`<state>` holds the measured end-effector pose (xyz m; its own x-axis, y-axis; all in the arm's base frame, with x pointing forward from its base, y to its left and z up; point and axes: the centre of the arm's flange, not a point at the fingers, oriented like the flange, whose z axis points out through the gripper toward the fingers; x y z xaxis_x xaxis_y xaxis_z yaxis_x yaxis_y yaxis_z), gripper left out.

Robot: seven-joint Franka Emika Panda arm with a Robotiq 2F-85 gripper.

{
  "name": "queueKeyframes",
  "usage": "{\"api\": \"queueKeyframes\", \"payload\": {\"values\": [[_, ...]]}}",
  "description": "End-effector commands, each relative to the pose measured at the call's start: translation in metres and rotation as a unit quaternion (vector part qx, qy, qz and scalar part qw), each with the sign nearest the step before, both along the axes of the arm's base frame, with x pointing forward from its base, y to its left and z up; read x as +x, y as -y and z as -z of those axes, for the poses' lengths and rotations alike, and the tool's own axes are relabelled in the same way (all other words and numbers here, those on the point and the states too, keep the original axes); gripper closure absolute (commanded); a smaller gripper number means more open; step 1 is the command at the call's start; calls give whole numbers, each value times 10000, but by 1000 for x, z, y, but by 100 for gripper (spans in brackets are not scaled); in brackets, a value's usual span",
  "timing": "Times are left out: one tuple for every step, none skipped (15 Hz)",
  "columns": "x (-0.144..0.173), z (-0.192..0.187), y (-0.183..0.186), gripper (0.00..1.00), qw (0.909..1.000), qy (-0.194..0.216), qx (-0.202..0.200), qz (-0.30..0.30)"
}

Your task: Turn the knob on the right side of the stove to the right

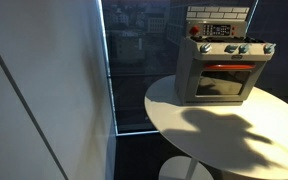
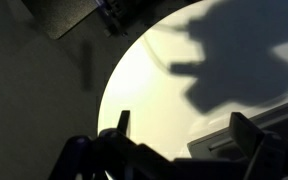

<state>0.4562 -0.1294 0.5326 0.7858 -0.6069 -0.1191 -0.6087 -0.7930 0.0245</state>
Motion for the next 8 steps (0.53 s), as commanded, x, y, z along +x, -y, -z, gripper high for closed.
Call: {"api": "queueKeyframes", "payload": {"values": [[0, -14, 1, 0, 9999, -103, -89, -26], [0, -2, 0, 0, 10000, -27, -17, -13], [0, -3, 0, 0, 10000, -34, -16, -16], [0, -3, -1, 0, 10000, -37, -16, -18], [0, -3, -1, 0, 10000, -37, -16, -19], [0, -3, -1, 0, 10000, -37, -16, -20], [0, -3, -1, 0, 10000, -37, -16, -20], [0, -3, -1, 0, 10000, -37, -16, -20]]}}
